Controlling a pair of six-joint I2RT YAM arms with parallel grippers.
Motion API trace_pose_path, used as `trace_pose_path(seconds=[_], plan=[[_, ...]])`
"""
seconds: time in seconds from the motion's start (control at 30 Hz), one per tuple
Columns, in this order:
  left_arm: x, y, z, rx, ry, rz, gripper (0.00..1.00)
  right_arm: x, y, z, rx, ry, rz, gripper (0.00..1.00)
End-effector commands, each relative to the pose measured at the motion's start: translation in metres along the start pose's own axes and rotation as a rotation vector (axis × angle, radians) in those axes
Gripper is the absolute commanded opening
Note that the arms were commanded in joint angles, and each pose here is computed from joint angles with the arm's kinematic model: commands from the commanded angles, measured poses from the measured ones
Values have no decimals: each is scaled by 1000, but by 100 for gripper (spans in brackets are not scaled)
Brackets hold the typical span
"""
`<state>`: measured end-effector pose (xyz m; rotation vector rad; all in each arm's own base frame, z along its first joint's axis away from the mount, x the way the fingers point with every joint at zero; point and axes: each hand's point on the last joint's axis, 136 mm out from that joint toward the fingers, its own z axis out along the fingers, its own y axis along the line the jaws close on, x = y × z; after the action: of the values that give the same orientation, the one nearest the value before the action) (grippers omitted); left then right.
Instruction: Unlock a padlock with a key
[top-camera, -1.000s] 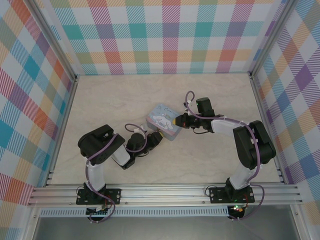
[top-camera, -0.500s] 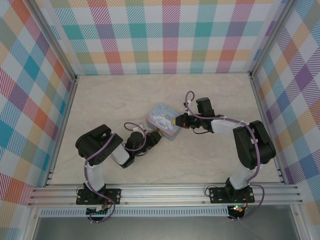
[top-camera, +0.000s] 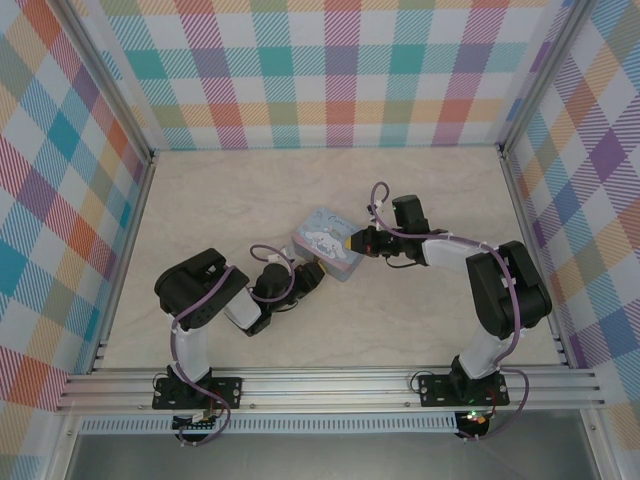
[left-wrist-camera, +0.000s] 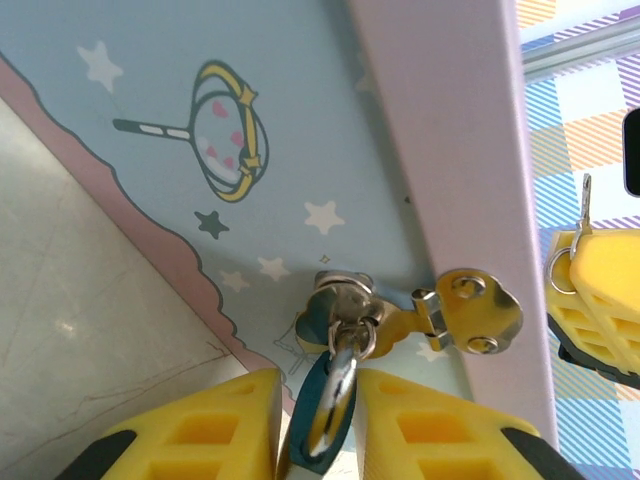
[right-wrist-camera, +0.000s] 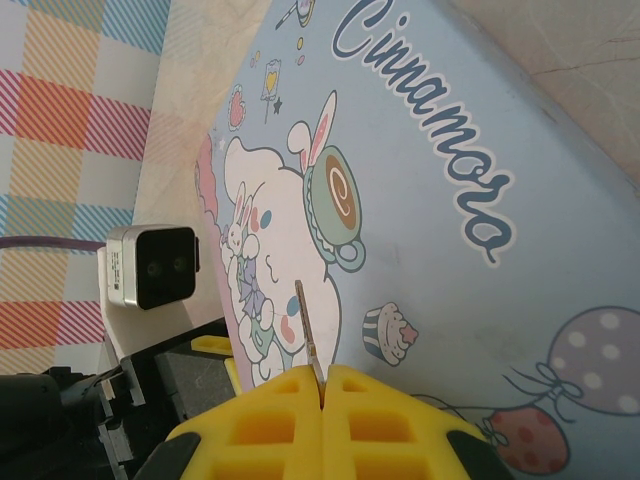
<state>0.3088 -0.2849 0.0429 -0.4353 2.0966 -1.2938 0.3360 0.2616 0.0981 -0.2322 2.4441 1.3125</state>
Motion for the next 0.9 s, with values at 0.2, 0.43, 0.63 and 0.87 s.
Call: trace_pose_path(seconds=[0.2,0.43,0.63,0.87], plan=[[7,6,5,-27,8,1,23,35,-22,8,65,90,67,4],[8,2,6,-16,18,0,16,34,-21,8,61,88,66,4],[8,-14,3,44,32,-13,4,25,-6,-4,-3,58,37,4],[7,-49,2,112,90,25,0,27,26,-49,-102,68,-57,4]])
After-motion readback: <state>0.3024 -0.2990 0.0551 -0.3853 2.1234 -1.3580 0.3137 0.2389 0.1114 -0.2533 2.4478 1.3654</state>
